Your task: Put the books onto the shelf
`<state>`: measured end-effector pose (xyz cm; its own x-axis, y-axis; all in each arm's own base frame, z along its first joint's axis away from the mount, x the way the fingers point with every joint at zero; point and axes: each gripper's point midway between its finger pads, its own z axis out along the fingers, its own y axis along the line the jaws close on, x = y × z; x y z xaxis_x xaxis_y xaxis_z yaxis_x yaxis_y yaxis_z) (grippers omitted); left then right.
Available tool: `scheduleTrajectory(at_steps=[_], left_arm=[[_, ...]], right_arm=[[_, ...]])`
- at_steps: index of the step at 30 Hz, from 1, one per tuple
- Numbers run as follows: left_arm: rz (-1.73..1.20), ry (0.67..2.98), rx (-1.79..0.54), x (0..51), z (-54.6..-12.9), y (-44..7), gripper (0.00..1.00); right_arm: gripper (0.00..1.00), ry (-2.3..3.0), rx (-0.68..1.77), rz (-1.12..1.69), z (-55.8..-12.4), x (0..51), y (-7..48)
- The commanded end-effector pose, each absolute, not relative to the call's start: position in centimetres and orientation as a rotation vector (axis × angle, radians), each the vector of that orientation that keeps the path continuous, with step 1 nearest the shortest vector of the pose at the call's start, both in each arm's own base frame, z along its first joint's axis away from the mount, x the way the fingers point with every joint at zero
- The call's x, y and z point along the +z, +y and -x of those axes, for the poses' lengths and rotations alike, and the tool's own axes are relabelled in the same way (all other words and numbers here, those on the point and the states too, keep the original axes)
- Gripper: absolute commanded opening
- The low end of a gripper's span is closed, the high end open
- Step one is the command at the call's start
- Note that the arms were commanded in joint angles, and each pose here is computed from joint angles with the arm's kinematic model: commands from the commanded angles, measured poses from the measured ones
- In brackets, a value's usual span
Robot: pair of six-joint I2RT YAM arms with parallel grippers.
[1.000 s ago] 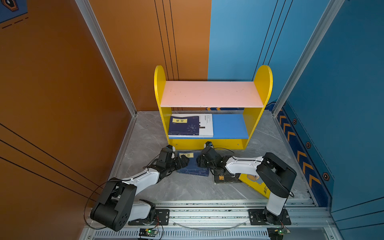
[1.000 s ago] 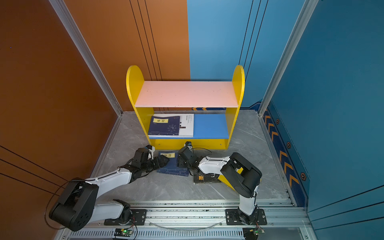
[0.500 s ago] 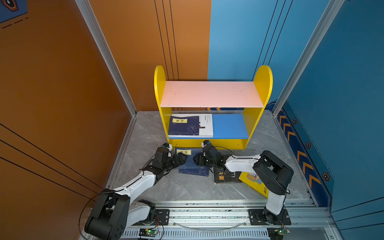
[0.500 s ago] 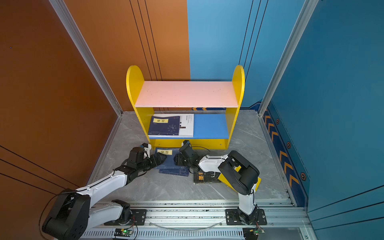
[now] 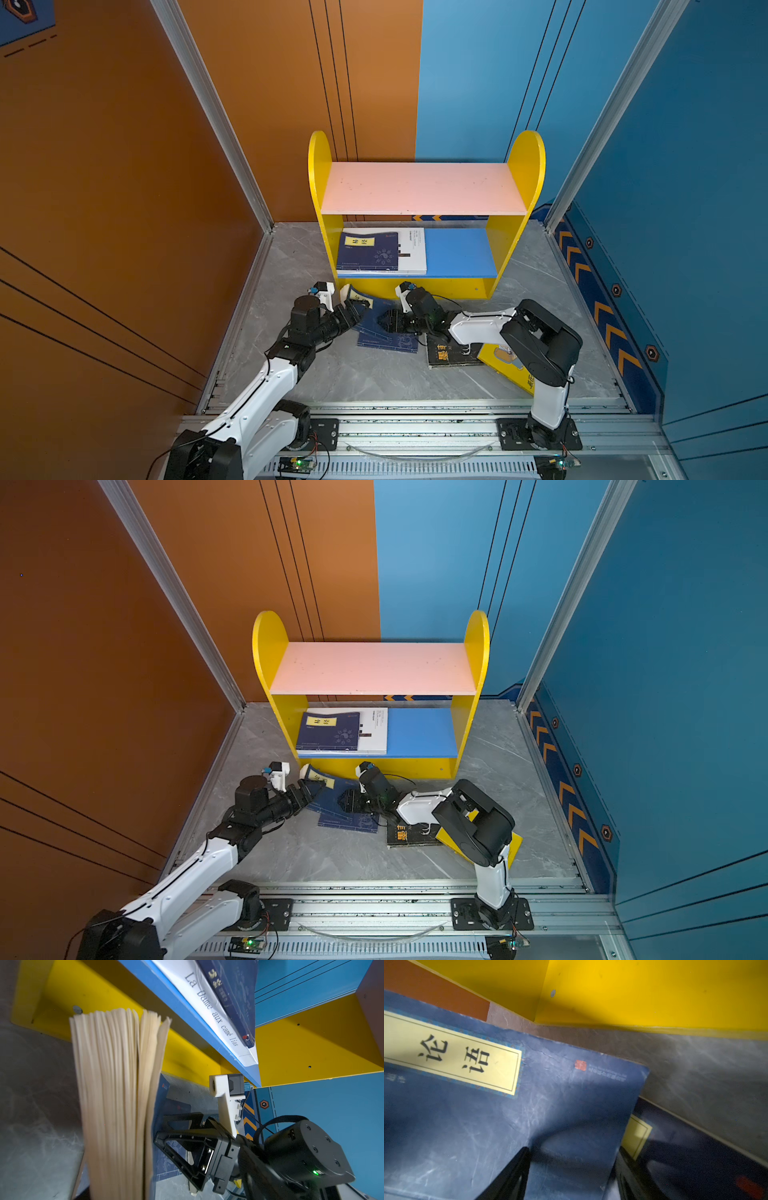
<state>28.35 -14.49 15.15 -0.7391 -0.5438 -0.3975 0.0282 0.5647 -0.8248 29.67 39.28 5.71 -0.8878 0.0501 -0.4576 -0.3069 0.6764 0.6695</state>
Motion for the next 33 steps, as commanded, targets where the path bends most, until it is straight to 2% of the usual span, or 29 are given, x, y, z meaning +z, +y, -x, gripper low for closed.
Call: scheduleTrajectory(at_steps=[1,7,17,25,33], left_arm=[[0.412,2.178,-1.196,15.2,-27.4,-14.6,0.77],[0.420,2.177,-1.138,16.1,-27.1,-13.4,0.70],[0.460,2.188,-1.178,16.5,-26.9,-12.8,0.59],[0.497,2.071,-1.369,19.6,-27.7,-13.1,0.63],[0.521,2.015,-1.441,20.5,-28.0,-13.4,0.66]], right_arm=[[0.67,2.453,1.128,0.205,-29.2,5.2,39.5],[0.66,2.459,1.111,0.197,-29.3,4.9,39.2],[0.65,2.468,1.112,0.198,-29.3,4.5,39.3],[0.65,2.470,1.117,0.199,-29.4,4.3,39.4],[0.65,2.467,1.130,0.198,-29.5,4.2,39.4]])
